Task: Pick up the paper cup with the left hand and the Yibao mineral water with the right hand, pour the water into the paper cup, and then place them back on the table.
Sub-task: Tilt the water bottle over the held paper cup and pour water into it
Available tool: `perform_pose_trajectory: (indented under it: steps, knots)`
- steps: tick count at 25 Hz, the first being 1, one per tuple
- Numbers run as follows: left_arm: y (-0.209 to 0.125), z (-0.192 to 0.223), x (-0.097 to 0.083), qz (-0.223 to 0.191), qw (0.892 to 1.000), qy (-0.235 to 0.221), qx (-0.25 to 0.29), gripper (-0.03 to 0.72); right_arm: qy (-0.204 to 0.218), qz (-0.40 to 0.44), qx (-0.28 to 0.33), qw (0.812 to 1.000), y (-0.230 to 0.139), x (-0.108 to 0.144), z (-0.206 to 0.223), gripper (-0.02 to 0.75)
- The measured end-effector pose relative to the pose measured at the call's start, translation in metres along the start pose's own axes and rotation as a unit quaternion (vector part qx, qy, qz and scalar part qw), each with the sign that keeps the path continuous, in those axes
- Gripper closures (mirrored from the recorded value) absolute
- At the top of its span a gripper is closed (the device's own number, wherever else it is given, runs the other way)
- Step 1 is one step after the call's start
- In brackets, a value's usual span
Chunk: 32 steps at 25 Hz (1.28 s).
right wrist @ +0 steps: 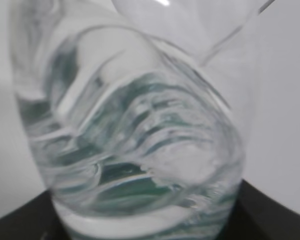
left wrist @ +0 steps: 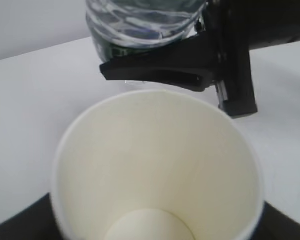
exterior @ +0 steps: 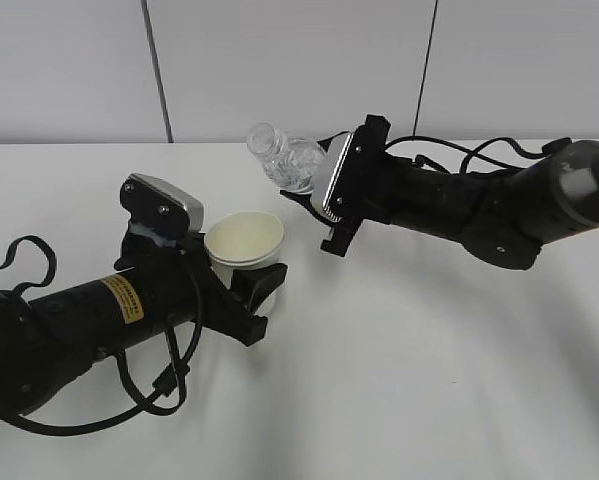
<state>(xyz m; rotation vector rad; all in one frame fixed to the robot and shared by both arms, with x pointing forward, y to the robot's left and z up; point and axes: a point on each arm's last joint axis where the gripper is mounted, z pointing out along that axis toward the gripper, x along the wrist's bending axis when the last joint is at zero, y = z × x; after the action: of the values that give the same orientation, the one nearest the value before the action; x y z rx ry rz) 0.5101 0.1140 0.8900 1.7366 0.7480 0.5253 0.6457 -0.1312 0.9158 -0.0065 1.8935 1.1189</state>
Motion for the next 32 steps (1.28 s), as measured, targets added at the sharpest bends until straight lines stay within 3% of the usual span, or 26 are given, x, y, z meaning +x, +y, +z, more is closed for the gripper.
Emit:
perform_pose_trajectory:
  steps: [16,32]
  knots:
    - [-0.0001,0.0000,-0.0005,0.002,1.000,-0.003,0.000,0.245,-0.030,-0.176,0.020,0.984,-0.0025,-0.0061,-0.0001,0.316]
    - [0.0000,0.0000,-0.0002,0.001,1.000,-0.001,0.000,0.245,-0.035,-0.280,0.029,0.959,-0.0032,-0.0076,-0.0002,0.316]
